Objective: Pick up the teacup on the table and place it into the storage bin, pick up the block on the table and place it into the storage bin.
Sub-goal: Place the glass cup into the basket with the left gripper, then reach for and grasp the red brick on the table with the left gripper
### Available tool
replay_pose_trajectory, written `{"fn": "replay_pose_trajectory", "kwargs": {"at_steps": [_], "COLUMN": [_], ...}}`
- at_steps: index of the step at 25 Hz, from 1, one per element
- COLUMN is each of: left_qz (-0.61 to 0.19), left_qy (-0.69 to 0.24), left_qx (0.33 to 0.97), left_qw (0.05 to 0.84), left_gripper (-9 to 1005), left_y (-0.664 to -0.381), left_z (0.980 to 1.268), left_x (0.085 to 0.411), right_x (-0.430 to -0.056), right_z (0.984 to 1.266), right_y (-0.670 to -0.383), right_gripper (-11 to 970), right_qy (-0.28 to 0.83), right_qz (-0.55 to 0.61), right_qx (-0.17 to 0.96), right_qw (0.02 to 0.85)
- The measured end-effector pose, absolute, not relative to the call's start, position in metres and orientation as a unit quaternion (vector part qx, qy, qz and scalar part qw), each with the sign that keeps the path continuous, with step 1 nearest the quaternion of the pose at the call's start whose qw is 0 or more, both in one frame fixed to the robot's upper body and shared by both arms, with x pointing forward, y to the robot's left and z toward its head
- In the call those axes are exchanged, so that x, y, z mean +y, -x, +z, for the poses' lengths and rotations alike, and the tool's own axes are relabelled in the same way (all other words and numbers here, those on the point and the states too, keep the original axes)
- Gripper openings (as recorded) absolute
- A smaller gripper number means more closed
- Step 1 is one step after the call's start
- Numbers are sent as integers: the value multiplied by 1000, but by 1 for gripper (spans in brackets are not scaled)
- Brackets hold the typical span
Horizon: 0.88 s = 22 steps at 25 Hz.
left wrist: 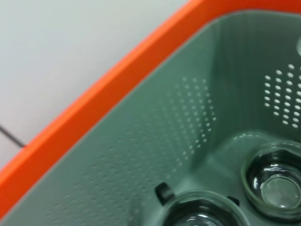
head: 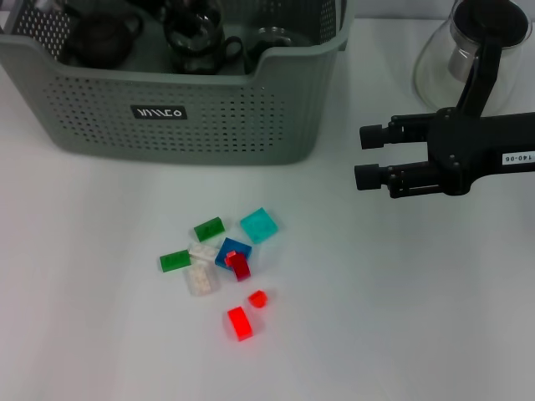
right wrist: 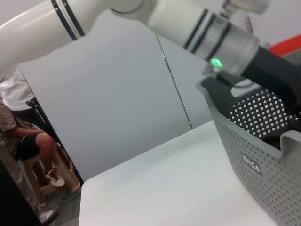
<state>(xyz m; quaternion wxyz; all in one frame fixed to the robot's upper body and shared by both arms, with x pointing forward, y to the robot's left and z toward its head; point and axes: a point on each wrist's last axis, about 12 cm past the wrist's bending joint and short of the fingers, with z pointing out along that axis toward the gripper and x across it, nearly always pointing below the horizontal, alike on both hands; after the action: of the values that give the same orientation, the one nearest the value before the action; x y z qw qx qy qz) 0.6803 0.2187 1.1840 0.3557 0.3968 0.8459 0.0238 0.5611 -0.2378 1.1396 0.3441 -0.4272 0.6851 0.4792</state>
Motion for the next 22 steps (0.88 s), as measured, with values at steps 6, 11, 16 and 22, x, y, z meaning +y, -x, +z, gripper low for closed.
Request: {"fn": "replay_pose_trajectory", "kwargs": {"at_steps": [6,11,16,22], "left_qz": [24,-37,-181,-257], "left_qy": [-364,-366,-479,-563], "left_qx": [849,838,772,712], "left_qw": [381,402,377,332], "left_gripper": [689,810,832,827], "left_y": [-659,-626,-574,-536], "left_z": [1228,1265,1280,1267], "left_x": [243,253,251,251], "right_x": [-238,-240,-242,-244], "right_z": [1139,1140,1141,1140], "right_y": [-561,-561,-562,-562], "right_gripper": [775,775,775,775], "right_qy": [428,427,427,426], "right_qz": [479,478,474,471], "right_qx": [685,685,686,687], "right_qw": [345,346,349,353]}}
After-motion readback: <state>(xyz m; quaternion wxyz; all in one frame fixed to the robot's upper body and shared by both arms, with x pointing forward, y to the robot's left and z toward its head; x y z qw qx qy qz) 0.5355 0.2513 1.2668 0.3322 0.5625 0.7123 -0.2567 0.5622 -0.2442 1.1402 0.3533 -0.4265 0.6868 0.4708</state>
